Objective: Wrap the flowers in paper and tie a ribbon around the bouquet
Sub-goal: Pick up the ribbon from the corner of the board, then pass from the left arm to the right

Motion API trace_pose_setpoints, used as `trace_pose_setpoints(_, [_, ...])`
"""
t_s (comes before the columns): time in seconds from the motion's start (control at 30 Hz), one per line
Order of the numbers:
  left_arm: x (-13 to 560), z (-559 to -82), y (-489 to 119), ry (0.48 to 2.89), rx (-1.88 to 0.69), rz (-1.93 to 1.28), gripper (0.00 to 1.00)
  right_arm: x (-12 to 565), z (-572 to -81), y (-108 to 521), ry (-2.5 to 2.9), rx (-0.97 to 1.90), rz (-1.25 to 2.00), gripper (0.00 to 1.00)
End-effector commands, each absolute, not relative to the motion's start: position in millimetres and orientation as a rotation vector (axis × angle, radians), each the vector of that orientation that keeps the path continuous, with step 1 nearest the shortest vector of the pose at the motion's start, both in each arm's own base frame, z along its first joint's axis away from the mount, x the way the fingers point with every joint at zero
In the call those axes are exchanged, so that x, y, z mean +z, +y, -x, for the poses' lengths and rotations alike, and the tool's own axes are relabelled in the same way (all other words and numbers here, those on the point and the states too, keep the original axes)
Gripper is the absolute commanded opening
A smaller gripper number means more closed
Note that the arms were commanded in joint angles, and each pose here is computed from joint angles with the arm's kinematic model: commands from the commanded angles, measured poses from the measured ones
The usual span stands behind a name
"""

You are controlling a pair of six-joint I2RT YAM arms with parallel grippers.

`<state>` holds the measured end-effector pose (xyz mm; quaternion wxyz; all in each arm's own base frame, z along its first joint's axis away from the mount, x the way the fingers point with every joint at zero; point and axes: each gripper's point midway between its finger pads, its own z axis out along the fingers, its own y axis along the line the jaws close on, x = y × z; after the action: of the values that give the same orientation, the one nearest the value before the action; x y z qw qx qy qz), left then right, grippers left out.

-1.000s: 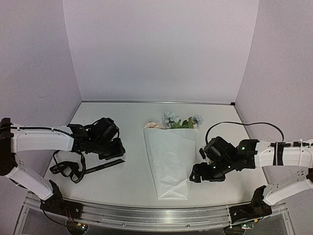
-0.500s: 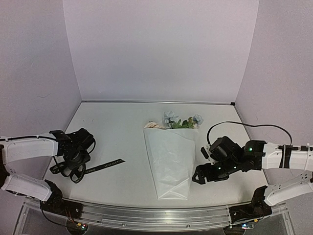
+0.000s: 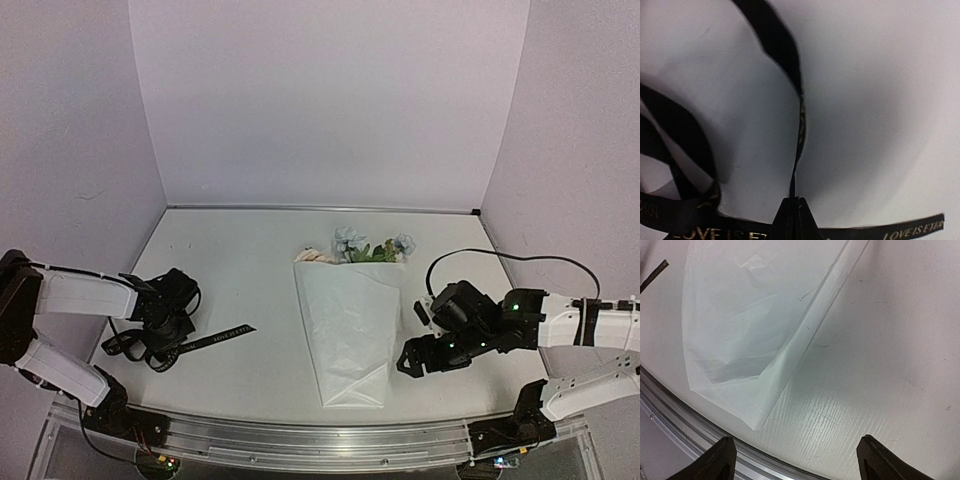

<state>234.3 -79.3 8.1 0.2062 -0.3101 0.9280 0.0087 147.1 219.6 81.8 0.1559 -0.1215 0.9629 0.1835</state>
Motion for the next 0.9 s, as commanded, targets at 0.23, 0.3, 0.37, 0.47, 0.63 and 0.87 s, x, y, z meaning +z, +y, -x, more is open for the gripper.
trace_pose_setpoints(0.23, [197, -242, -279, 2.253, -1.039, -0.242, 0.00, 126, -173, 244, 2.522, 0.564, 0.564, 0.86])
trace_pose_setpoints(0.3, [227, -214, -315, 2.169, -1.195, -0.459, 0.00, 136, -178, 253, 2.466, 0.580, 0.612, 0.87])
trace_pose_setpoints(0.37, [252, -186, -345, 2.091, -1.308, -0.649, 0.00, 147, -184, 261, 2.416, 0.586, 0.650, 0.87])
trace_pose_setpoints(0.47, [275, -163, -365, 1.978, -1.461, -0.804, 0.00, 162, -189, 274, 2.361, 0.618, 0.700, 0.87])
trace_pose_setpoints(0.63, [307, -181, -368, 1.884, -1.447, -0.695, 0.00, 177, -191, 311, 2.314, 0.803, 0.711, 0.85])
trace_pose_setpoints(0.87, [323, -193, -387, 1.897, -1.540, -0.623, 0.00, 198, -196, 358, 2.187, 0.953, 0.735, 0.84])
